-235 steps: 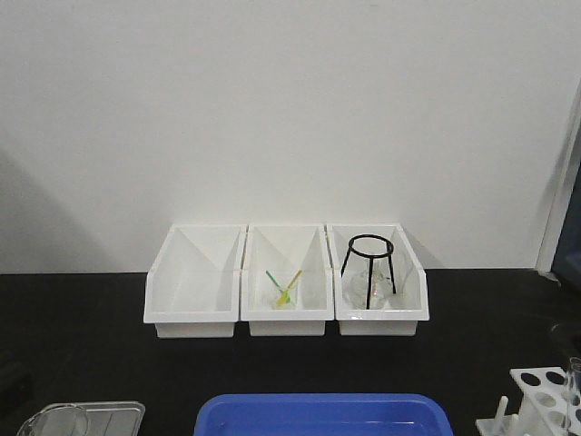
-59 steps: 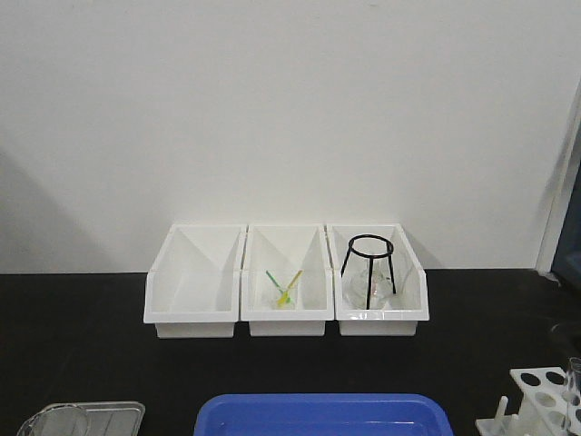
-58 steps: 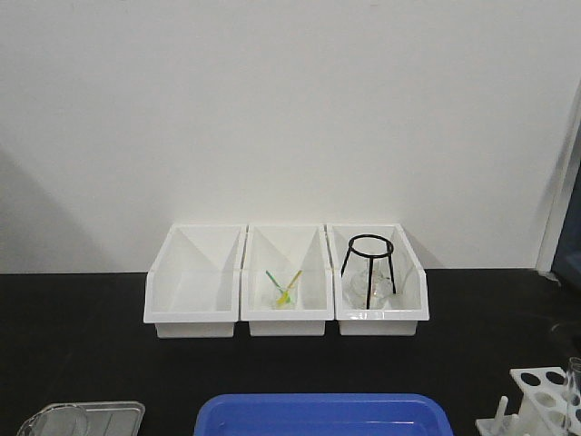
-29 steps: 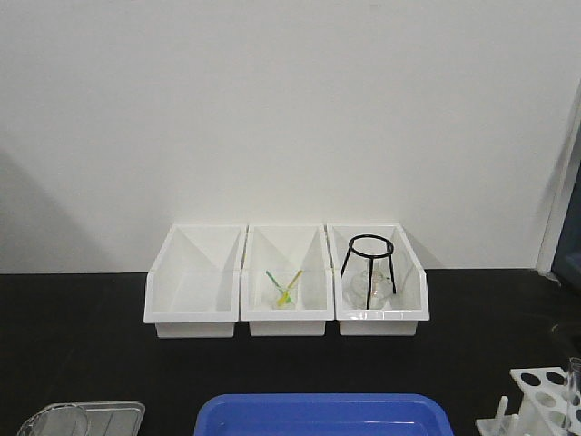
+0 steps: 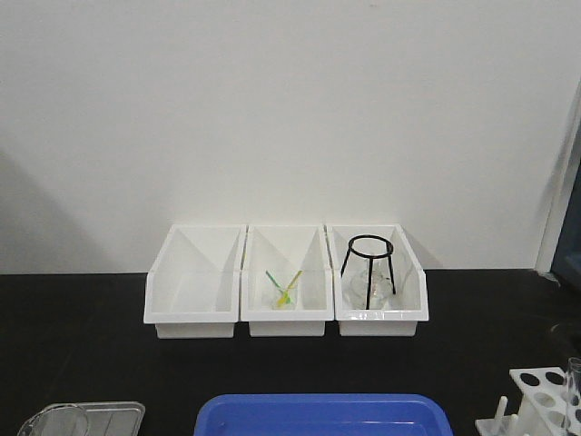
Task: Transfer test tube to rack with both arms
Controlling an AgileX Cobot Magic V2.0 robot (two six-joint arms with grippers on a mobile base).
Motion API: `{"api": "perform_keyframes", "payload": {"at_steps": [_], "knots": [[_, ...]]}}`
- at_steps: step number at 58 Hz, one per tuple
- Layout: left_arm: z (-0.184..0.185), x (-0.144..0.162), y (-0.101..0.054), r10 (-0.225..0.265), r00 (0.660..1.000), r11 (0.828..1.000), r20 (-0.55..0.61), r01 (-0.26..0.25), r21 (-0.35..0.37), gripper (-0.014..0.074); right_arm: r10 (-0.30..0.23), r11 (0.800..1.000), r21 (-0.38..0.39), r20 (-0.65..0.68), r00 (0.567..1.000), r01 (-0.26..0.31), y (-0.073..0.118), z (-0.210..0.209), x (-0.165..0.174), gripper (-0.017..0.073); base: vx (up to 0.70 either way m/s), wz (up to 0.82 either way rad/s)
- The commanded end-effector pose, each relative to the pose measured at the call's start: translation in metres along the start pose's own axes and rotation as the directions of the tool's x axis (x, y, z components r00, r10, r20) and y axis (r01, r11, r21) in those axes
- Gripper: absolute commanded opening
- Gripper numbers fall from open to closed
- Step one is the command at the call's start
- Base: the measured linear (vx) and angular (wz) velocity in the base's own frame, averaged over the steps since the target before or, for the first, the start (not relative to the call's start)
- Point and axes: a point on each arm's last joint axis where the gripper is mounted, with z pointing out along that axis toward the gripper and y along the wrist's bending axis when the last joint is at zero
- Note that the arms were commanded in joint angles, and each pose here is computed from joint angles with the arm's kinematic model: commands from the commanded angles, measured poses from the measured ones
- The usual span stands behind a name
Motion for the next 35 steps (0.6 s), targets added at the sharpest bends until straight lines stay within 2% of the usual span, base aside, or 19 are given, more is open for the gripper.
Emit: {"api": "perform_keyframes", "payload": {"at_steps": [1, 35], "knots": [[-0.0014, -0.0070, -0.0001, -0.017, 0.995, 1.000, 0.096, 0.017, 0.003, -0.0003, 0.005, 1.000, 0.008, 0.084, 0.996, -0.005, -0.0005, -0.0015, -0.0051, -0.0010, 0.00, 0.00], [-0.0014, -0.0070, -0.0001, -0.017, 0.995, 1.000, 0.096, 0.017, 0.003, -0.0003, -0.010, 1.000, 0.007, 0.065, 0.998, 0.009, -0.0003, -0.0014, -0.0036, -0.0010, 0.00, 0.00]]}}
